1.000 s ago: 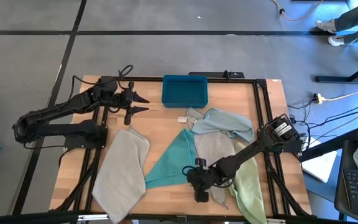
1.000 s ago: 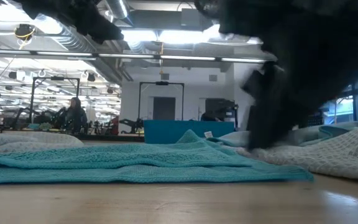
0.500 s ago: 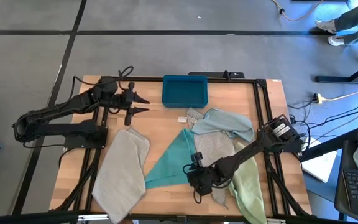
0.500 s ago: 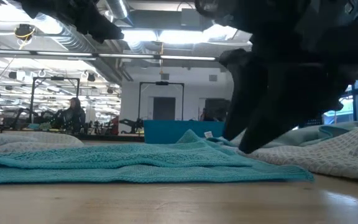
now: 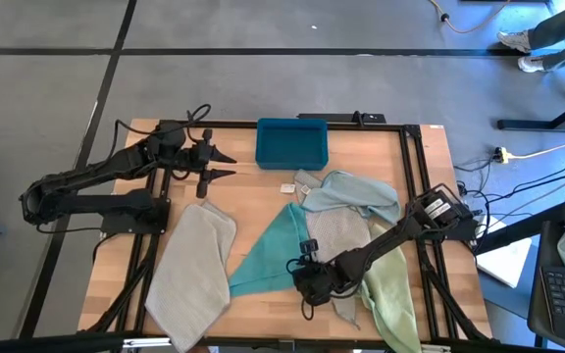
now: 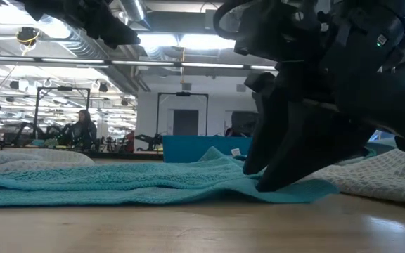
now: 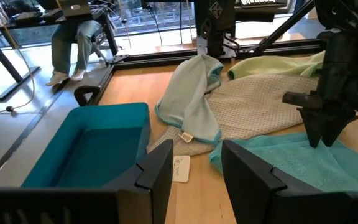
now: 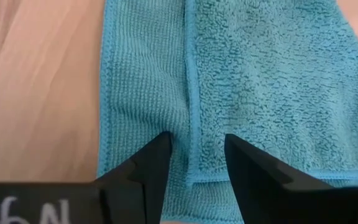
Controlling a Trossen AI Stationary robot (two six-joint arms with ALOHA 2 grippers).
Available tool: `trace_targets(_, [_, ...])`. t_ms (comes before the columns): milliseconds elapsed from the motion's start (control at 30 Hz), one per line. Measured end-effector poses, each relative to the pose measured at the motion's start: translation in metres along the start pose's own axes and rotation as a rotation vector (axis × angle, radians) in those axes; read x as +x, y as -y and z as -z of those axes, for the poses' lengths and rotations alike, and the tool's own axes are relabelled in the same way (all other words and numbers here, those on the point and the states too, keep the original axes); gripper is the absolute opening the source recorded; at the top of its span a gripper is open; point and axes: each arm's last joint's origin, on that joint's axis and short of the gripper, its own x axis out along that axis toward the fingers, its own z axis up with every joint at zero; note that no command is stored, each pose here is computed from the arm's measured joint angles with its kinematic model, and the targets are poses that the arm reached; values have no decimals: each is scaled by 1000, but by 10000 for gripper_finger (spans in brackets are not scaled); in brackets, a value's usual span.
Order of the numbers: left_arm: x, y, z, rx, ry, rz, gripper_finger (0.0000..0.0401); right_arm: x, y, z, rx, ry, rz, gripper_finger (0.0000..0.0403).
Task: Fold microfiber towels
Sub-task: Adjust the dark blue towel
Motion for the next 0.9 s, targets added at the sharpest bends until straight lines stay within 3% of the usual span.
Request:
trace_targets(533, [0,0,0,-2,0,0,129,-6,3,2,-20,-40,-10,156])
trace_targets(900, [0,0,0,-9,0,0,129,-6,3,3,-26,-49,-13,65])
